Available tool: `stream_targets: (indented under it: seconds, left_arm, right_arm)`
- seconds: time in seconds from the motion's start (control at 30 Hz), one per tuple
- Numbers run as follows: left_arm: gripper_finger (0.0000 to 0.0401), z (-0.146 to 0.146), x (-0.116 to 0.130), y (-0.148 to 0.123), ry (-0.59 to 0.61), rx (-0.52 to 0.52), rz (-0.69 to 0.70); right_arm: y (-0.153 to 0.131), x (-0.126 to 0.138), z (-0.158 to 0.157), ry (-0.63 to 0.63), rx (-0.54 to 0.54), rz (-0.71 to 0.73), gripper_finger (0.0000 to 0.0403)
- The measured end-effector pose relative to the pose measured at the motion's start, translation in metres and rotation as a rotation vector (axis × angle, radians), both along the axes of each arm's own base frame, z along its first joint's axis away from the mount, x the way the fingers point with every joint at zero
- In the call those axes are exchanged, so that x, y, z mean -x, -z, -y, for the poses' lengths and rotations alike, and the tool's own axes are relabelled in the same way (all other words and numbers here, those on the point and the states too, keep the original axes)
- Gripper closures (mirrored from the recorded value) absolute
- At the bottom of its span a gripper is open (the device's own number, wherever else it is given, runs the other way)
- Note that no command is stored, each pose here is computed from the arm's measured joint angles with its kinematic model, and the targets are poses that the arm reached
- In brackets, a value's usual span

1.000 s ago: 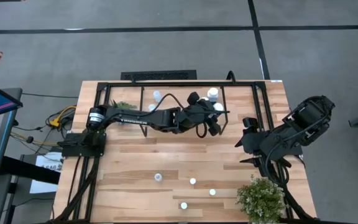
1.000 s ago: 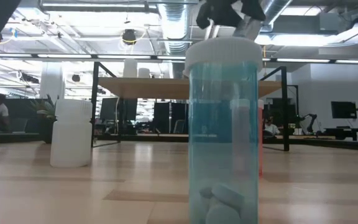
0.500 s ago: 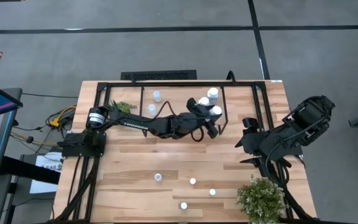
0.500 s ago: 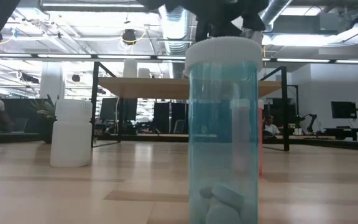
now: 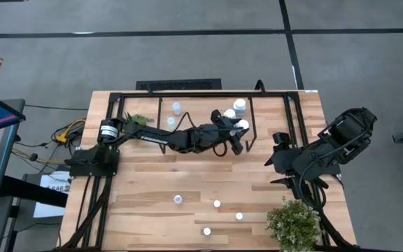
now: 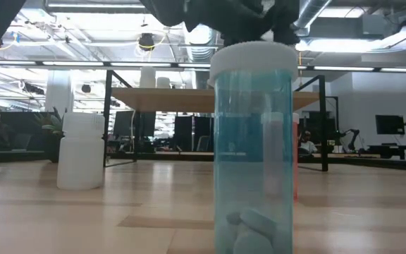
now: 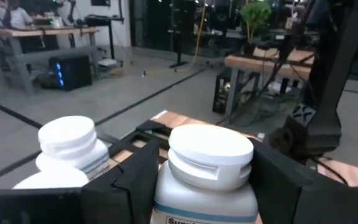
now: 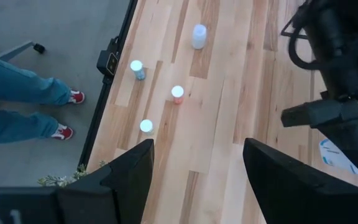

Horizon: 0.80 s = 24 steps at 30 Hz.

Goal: Pick and place medicine bottles onto shelf by color
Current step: Put the white and blue pill bottle on the shelf

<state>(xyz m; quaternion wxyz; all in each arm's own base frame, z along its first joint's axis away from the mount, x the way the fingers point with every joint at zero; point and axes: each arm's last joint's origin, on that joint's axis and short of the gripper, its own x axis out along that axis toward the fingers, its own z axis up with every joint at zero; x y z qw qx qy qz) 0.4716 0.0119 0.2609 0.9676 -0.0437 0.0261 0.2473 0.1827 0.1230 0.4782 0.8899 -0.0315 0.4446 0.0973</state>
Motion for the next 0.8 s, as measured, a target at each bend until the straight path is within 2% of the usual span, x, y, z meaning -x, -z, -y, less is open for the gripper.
stream_targets:
  seconds: [0.2,0.5,0.7,0.8]
  left_arm:
    - [0.0213,-0.018,0.0,0.003,0.044,0.037,-0.012]
    - [0.0207,-0.023,-0.003,0.014,0.102,0.066,-0.042]
    - [0.0206,-0.024,-0.006,0.011,0.106,0.033,0.006]
    - [0.0205,-0.026,-0.006,0.014,0.114,0.038,-0.012]
  right_arm:
    - [0.0,0.0,0.0,0.0,0.0,0.0,0.0131]
    - [0.0,0.0,0.0,0.0,0.0,0.0,0.0131]
    - [0.0,0.0,0.0,0.0,0.0,0.0,0.0131]
    - [0.0,0.0,0.0,0.0,0.0,0.0,0.0131]
